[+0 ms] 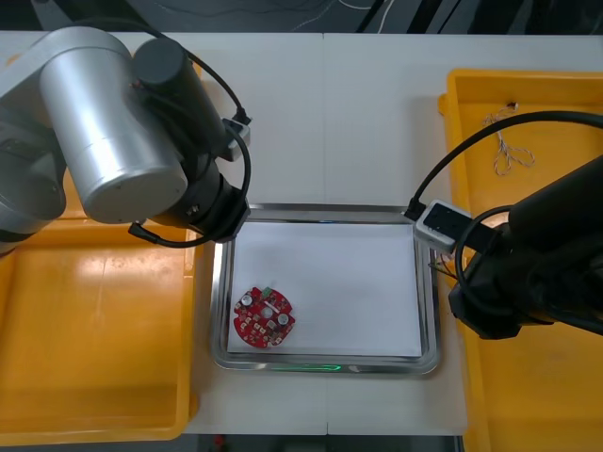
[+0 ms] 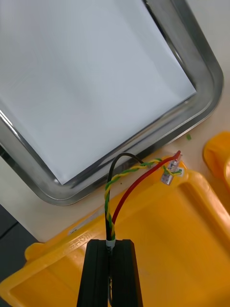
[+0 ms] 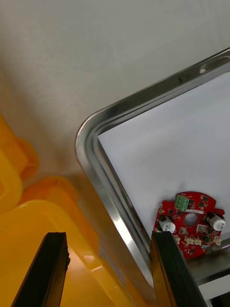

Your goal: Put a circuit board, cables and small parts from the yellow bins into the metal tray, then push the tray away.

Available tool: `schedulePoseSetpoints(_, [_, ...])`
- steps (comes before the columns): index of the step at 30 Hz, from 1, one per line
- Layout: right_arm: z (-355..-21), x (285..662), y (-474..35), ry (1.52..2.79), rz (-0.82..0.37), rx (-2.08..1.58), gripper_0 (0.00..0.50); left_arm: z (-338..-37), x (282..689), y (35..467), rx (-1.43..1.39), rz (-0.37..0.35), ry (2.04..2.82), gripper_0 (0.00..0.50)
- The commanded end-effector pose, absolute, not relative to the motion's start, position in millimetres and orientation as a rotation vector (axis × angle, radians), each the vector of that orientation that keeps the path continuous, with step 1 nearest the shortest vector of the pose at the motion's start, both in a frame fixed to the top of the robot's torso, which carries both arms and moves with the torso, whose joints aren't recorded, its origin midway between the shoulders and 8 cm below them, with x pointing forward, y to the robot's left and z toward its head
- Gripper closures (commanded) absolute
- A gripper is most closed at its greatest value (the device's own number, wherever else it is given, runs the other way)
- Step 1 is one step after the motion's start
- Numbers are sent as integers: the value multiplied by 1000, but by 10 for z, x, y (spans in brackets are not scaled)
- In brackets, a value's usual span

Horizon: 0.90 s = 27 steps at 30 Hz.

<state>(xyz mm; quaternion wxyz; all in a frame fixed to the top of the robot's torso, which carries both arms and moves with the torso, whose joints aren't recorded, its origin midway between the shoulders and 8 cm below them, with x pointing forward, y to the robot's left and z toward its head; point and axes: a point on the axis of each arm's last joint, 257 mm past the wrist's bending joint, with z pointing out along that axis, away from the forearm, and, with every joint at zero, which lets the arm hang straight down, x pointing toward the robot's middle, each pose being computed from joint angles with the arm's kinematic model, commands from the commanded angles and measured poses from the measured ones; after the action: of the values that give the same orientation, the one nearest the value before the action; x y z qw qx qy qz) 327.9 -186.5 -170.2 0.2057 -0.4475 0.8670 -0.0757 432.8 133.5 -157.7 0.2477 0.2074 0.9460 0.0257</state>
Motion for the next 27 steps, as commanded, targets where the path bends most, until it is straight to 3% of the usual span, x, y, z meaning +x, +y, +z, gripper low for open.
schedulePoseSetpoints(1, [-1673, 3263, -1529, 2238, -214, -1479, 500, -1156, 4417, 1661, 443, 122, 2552, 0])
schedulePoseSetpoints(6, [-1751, 3249, -1396, 2172, -198, -1610, 500, -1009, 4445, 1912, 363, 137, 2580, 0])
schedulePoseSetpoints(16, [-1888, 3309, -1161, 2085, -210, -1729, 500, -686, 4730, 2285, 138, 67, 2566, 0])
schedulePoseSetpoints(27, [-2215, 3461, -1024, 2122, -310, -1710, 500, -668, 4988, 2864, -98, 163, 2561, 0])
